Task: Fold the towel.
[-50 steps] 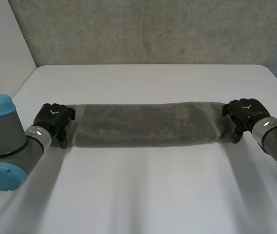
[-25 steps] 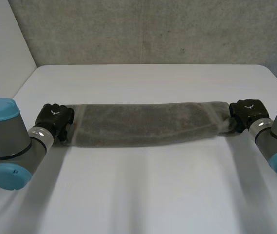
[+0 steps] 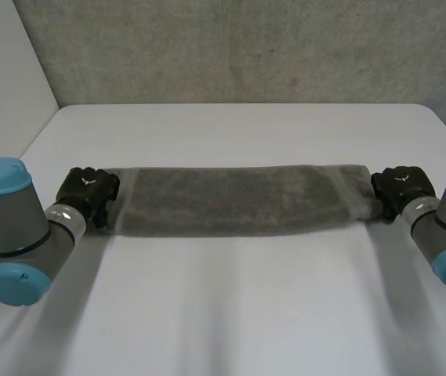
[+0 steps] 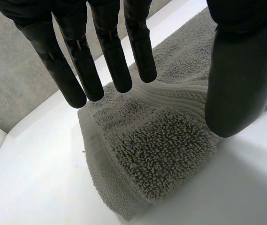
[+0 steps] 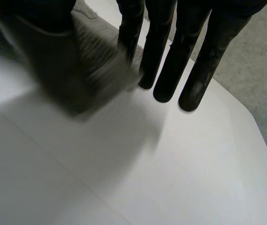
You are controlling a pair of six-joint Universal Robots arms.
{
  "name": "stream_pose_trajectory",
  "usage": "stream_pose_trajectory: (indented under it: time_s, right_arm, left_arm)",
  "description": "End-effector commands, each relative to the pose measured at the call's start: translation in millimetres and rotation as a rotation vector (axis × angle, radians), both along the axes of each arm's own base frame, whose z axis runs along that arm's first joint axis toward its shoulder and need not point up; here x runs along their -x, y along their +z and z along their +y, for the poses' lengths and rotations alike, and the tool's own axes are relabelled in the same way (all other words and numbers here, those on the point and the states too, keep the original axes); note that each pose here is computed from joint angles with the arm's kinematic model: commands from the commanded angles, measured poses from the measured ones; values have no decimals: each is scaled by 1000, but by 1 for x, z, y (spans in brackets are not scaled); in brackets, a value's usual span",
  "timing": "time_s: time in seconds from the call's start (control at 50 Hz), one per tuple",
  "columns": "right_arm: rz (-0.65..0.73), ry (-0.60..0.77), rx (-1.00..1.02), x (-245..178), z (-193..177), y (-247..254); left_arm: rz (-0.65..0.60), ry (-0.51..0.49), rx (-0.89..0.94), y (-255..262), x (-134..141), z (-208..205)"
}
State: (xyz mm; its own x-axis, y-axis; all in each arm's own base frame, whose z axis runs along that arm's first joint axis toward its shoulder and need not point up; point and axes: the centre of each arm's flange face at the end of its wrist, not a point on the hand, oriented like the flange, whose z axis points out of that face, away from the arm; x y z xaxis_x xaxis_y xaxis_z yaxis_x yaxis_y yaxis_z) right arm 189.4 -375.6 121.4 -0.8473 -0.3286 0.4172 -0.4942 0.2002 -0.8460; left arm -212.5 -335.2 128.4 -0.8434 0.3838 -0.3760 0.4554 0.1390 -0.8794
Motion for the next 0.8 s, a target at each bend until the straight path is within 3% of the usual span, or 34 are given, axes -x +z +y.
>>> stream_pose_trajectory:
  time_s: [0.02, 0.2, 0.36, 0.48, 0.58, 0.62, 0.64, 0.68, 0.74, 0.78, 0.8]
  right_arm:
    - [7, -13, 39, 3, -7, 7]
    - [118, -97, 80, 51, -26, 24]
    - [390, -189, 152, 119, -53, 42]
    - [407, -208, 245, 120, -63, 74]
    - [348, -111, 346, 67, -55, 102]
    - [282, 40, 415, -1, -35, 115]
    - [281, 41, 415, -2, -35, 115]
    - [233, 178, 465, -61, -8, 119]
    - [214, 255, 491, -90, 7, 116]
    - [169, 432, 544, -150, 44, 97]
    - [168, 433, 544, -151, 44, 97]
  left_arm:
    - [-1, 4, 3, 2, -1, 1]
    - [13, 10, 69, 35, -1, 7]
    - [40, 23, 160, 87, -6, 25]
    - [46, 18, 181, 96, -6, 28]
    - [49, 22, 189, 99, -6, 26]
    - [53, 21, 191, 99, -5, 25]
    - [53, 21, 191, 99, -5, 25]
    - [58, 7, 202, 101, 0, 25]
    - [67, 6, 205, 102, 1, 24]
    - [107, -3, 192, 101, 8, 23]
    - [107, -3, 192, 101, 8, 23]
